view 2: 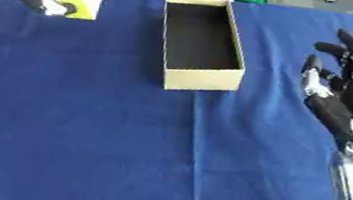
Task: Pick up objects on the table and place them in the box.
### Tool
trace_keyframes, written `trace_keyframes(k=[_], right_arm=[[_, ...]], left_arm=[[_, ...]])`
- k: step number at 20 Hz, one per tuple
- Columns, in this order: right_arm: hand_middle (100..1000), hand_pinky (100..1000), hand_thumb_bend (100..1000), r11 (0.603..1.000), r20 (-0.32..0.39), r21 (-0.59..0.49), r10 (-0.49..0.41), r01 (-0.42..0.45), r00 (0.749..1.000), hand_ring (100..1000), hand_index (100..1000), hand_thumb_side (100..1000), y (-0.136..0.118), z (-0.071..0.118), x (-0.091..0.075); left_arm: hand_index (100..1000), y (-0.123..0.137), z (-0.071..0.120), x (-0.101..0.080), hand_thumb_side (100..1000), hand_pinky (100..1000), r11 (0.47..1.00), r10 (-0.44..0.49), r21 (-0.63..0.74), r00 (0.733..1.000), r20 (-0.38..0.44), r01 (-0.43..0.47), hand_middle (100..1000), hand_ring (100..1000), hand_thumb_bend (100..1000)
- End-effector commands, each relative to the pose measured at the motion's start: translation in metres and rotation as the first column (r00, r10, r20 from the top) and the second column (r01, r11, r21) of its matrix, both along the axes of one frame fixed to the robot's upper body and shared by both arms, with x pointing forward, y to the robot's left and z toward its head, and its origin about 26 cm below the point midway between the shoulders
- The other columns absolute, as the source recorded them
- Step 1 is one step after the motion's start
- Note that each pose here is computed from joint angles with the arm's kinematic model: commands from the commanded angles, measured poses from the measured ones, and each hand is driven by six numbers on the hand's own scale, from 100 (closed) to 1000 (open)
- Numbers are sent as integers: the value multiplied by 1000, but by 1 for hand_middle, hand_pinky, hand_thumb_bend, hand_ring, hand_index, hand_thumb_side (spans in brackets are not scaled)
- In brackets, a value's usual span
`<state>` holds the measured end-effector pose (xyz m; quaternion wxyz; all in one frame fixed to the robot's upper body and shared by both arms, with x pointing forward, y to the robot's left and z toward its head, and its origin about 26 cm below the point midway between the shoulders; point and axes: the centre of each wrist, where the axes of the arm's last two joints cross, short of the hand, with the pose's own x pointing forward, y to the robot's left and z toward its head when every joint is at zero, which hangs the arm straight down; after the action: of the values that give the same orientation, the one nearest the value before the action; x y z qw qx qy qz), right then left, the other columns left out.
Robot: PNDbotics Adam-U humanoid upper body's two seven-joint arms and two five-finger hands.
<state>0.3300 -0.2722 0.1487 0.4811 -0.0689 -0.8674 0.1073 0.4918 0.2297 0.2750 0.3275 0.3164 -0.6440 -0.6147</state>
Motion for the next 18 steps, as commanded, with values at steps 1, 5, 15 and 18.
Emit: trace_keyframes(k=[1, 5, 15, 18], right_arm=[[763, 774, 100, 999, 15, -11, 34, -34, 999, 1000, 971, 263, 4, 7, 1], [764, 775, 100, 997, 15, -18, 72, -72, 997, 1000, 971, 260, 10, 8, 2], [764, 775, 100, 988, 35, -31, 150, -149, 988, 1000, 972, 257, 26, 17, 5], [764, 775, 100, 988, 37, -31, 152, -151, 988, 1000, 972, 257, 27, 17, 6]], left_arm=[[764, -22, 16, 1, 205, 805, 999, -32, -19, 997, 74, 34, 508, 936, 168], [764, -52, 18, 1, 204, 807, 997, -69, -28, 989, 129, 73, 514, 924, 163], [799, -98, -4, 1, 208, 808, 991, -119, -43, 980, 162, 127, 590, 945, 158], [825, -104, -15, 1, 217, 810, 989, -137, -34, 979, 152, 143, 641, 964, 205]])
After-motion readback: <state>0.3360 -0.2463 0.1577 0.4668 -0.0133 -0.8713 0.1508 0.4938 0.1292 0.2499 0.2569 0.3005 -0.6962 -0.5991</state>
